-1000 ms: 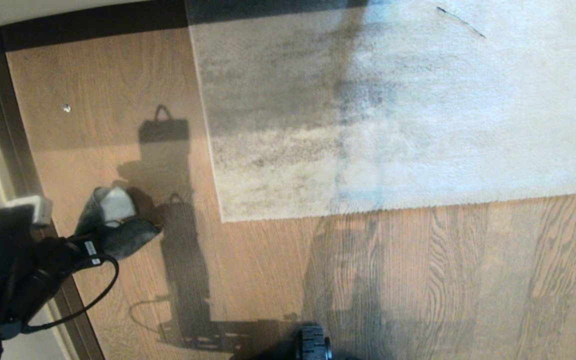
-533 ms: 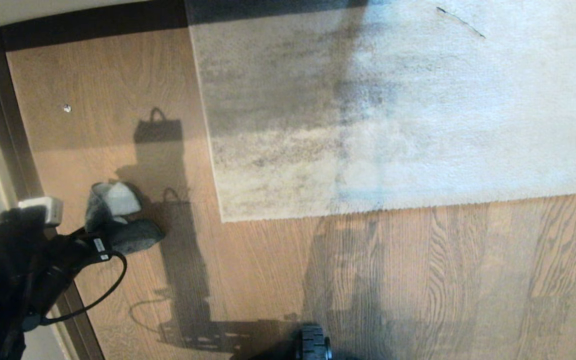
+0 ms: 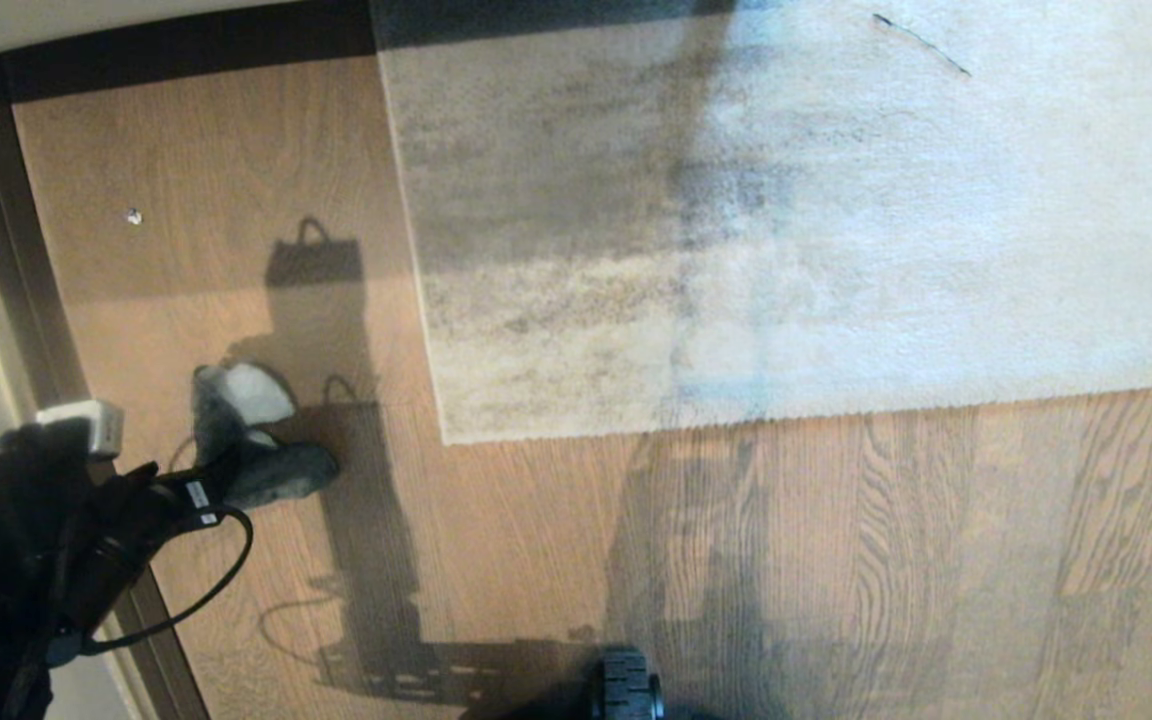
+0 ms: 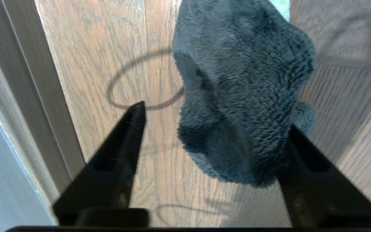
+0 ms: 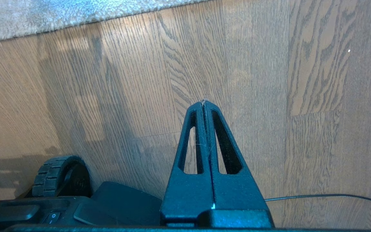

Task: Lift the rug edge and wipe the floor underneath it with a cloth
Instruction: Put down the rag

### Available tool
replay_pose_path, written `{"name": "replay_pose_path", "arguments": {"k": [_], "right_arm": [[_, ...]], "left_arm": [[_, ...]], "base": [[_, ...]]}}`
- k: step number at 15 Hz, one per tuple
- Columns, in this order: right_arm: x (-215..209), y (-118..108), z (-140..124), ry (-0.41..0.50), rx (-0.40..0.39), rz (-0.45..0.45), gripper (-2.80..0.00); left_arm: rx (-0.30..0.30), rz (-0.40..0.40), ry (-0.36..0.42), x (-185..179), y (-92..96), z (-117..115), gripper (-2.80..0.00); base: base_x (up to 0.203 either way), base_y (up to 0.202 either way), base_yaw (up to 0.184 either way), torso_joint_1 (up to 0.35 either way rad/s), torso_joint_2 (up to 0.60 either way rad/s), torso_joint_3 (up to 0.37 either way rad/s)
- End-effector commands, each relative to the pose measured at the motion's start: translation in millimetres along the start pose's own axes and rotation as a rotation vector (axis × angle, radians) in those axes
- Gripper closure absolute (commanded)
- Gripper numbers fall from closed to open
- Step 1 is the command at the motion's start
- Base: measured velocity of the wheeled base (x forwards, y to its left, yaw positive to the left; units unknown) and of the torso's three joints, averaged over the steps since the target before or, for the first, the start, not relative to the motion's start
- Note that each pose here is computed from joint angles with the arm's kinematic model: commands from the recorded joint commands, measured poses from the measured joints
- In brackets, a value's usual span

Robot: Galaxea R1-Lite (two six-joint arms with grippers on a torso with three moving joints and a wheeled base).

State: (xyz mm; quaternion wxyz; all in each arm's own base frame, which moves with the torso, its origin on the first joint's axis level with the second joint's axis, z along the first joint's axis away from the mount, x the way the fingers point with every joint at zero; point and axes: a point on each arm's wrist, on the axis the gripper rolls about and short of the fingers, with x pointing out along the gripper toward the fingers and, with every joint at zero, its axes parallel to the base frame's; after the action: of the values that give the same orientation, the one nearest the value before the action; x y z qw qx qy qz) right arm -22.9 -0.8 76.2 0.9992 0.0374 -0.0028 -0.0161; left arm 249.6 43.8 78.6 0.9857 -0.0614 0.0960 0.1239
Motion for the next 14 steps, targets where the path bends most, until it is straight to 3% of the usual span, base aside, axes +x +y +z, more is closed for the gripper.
{"name": "replay_pose_path", "arguments": {"k": [1,7,9,11,14], "right_arm": [[0,0,0,0.001,0.000,-0.001,0.00],[0,0,0,0.001,0.000,-0.001,0.00],[0,-2,0,-0.004,0.000,-0.068,0.00],[0,0,0,0.001,0.000,0.000,0.00],[0,0,0,0.001,0.000,0.000,0.00]], "left_arm": [[-0.006,-0.004,-0.027,0,-0.6,5,-2.80],[-0.033,-0.041,-0.037,-5,-1.5,9,-2.80],[-0.037,-0.044,-0.043,-10,-1.8,10,-2.80],[-0.057,-0.052,-0.042,-17,-3.1,11,-2.80],[-0.113,-0.092,-0.037,-33,-10.5,11,-2.80]], "base": [[0.000,0.000,0.000,0.000,0.00,0.000],[0.000,0.000,0.000,0.000,0.00,0.000],[0.000,0.000,0.000,0.000,0.00,0.000],[0.000,0.000,0.000,0.000,0.00,0.000],[0.000,0.000,0.000,0.000,0.00,0.000]]}}
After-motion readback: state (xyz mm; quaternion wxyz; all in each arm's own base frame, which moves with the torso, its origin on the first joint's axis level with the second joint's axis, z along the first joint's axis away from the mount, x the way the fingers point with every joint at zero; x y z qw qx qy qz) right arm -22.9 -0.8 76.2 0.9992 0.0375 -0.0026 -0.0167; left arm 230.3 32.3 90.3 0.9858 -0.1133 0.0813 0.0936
